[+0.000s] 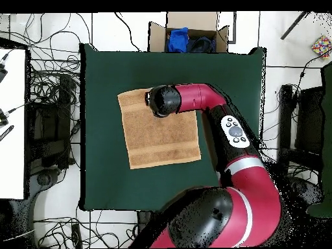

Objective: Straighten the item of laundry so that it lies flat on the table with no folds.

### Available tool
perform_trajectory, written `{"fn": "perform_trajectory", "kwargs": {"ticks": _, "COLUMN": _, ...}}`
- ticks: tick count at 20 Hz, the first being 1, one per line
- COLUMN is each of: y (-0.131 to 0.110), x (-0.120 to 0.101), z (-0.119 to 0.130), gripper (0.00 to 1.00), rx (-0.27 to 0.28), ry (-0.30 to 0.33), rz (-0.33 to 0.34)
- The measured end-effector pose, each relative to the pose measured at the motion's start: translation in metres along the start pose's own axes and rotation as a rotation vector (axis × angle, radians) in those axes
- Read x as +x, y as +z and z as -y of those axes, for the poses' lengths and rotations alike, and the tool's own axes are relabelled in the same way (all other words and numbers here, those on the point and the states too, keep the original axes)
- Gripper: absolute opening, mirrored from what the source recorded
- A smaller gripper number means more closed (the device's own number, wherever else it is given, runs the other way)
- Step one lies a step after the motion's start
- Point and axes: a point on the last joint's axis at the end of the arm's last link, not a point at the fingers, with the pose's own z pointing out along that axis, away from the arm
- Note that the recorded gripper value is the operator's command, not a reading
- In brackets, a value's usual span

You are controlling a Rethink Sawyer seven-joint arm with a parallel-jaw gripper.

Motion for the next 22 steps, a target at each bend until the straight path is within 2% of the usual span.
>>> {"fn": "perform_trajectory", "kwargs": {"ticks": 7, "y": 0.009, "x": -0.015, "z": 0.001, "gripper": 1.0, "rx": -0.003, "ry": 0.013, "rz": 0.025}}
{"fn": "perform_trajectory", "kwargs": {"ticks": 12, "y": -0.001, "x": -0.017, "z": 0.003, "gripper": 1.0, "rx": 0.005, "ry": 0.008, "rz": 0.032}}
{"fn": "perform_trajectory", "kwargs": {"ticks": 17, "y": -0.031, "x": -0.015, "z": 0.004, "gripper": 1.0, "rx": 0.022, "ry": -0.013, "rz": 0.038}}
{"fn": "perform_trajectory", "kwargs": {"ticks": 18, "y": -0.045, "x": -0.014, "z": 0.003, "gripper": 1.0, "rx": 0.027, "ry": -0.018, "rz": 0.04}}
{"fn": "perform_trajectory", "kwargs": {"ticks": 20, "y": -0.055, "x": -0.013, "z": 0.002, "gripper": 1.0, "rx": 0.029, "ry": -0.021, "rz": 0.039}}
{"fn": "perform_trajectory", "kwargs": {"ticks": 22, "y": -0.08, "x": -0.01, "z": -0.003, "gripper": 1.0, "rx": 0.034, "ry": -0.027, "rz": 0.026}}
